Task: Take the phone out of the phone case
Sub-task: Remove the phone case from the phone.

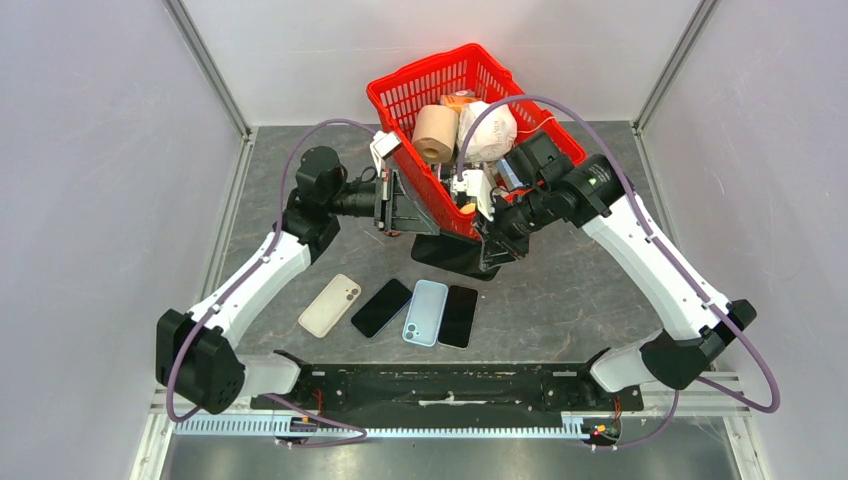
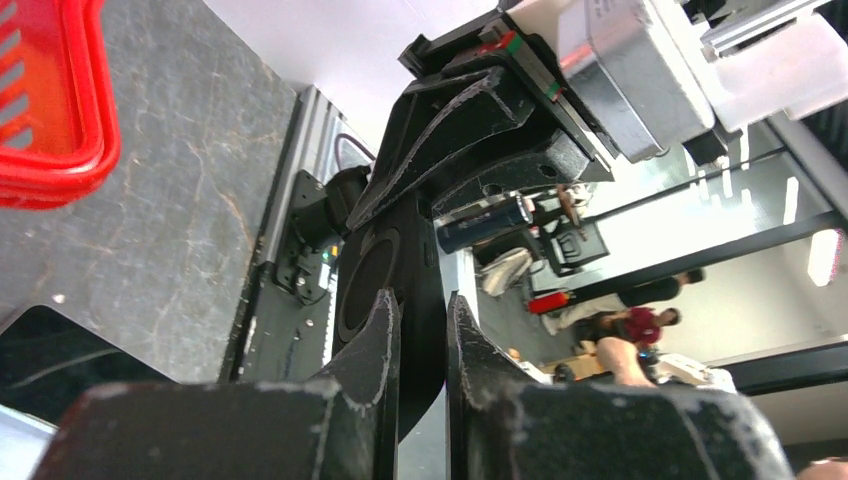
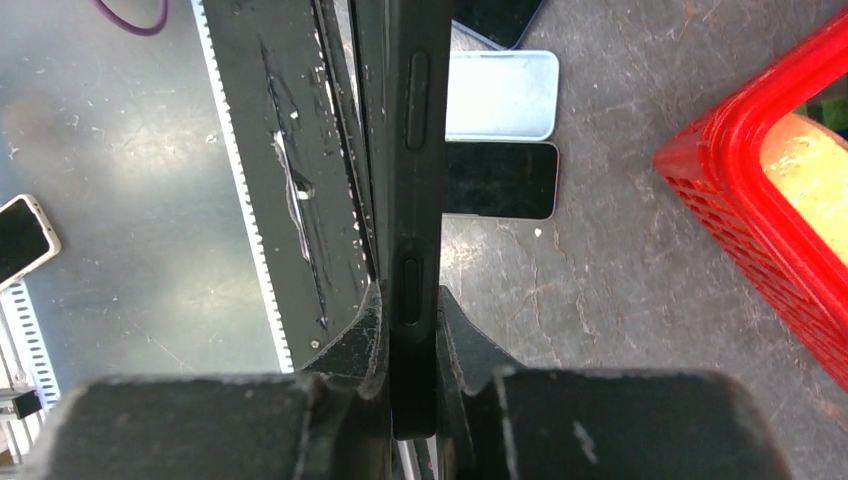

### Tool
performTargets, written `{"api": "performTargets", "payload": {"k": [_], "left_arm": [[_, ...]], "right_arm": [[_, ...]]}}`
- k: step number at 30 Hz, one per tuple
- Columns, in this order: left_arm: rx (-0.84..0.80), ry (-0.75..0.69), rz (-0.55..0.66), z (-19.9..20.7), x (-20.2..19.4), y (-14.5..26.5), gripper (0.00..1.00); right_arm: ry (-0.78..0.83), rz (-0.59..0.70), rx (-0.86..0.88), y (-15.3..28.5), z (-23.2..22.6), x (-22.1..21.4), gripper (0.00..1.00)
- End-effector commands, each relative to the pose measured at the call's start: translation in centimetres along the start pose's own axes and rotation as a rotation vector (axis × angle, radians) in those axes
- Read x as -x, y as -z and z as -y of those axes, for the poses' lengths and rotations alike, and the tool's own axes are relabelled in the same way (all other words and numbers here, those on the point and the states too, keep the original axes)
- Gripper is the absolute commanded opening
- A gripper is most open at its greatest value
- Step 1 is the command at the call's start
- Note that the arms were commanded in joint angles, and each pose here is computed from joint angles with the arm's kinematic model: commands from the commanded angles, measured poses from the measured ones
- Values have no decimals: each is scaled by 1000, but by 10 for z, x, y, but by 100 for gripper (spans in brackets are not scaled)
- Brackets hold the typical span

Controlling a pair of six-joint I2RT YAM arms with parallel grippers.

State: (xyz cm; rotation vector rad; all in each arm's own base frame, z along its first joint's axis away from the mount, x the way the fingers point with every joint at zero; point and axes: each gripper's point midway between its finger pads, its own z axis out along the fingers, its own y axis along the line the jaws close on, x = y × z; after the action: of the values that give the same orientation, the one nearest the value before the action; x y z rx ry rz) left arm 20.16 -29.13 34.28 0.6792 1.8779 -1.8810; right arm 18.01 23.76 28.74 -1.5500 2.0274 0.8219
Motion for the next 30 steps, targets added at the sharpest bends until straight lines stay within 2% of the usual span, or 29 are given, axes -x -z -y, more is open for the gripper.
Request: {"api": "performTargets", "payload": {"k": [1,14,22,26,30], "left_arm": [[77,461,93,-29,5,-10,2],[150,698,107,-59,-10,-10,2],[163,744,109,-65,-17,-10,2],[163,694,106,-62,-14,-9,2],[169,511,89,-45,4,-6,2]], "right_arm": [[216,149,-190,15,30,57,0],[245,130,-221,14,33,65,0],[254,133,-217,13,32,71,0],[249,127,-201,10,31,69,0],[242,116,-160,5,25,62,0]]}}
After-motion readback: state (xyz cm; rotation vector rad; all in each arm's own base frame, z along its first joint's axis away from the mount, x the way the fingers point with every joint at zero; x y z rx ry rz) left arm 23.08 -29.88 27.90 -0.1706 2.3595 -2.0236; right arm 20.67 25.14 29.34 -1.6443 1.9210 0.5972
